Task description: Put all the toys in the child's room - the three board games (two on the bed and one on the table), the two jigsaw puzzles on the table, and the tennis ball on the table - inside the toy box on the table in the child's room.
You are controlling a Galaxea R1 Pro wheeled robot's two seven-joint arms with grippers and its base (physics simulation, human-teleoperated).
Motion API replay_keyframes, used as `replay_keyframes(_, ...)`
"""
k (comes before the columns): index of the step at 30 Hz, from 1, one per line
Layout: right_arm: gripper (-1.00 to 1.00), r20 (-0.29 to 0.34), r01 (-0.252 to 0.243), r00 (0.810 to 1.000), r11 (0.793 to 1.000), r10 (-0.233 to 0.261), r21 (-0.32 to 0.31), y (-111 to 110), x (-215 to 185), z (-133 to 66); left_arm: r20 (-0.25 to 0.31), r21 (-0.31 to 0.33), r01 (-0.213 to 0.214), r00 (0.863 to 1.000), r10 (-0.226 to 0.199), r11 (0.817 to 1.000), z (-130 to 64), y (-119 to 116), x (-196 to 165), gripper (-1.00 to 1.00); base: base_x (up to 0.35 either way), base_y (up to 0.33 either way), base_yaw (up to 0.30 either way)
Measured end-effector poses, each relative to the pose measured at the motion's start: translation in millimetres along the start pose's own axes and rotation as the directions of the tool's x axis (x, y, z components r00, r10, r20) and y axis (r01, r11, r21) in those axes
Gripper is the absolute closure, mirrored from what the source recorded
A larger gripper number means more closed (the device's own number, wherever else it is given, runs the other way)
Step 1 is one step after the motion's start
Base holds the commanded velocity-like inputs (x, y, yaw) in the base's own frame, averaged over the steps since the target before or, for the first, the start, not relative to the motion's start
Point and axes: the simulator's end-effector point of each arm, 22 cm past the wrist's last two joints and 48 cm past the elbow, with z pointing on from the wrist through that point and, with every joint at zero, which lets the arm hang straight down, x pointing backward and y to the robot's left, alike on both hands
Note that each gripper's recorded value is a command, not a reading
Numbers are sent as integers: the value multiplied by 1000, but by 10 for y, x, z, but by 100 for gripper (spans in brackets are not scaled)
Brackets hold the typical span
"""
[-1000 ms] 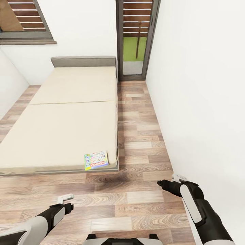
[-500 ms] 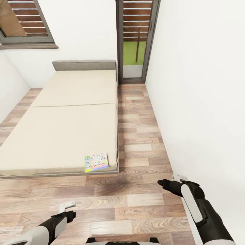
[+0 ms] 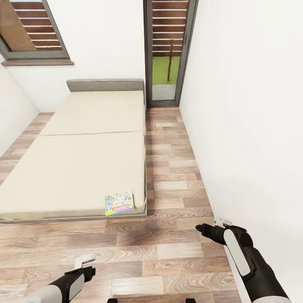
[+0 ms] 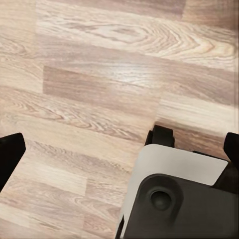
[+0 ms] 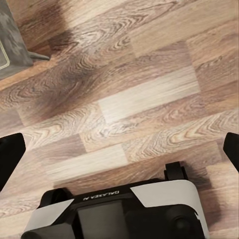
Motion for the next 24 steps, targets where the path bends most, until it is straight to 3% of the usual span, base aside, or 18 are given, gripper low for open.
replay_keyframes(7,-100,47,-6,999,1000,7,-1,24,-114,-26,3,8,1,1000,-1,1000,-41,-88,5,-100,0,0,0)
replay_keyframes(24,-100,81,0,997,1000,1,-11,94,-223,-132,27,21,7,1000,-8,1000,-129,-188,-75,-100,0,0,0)
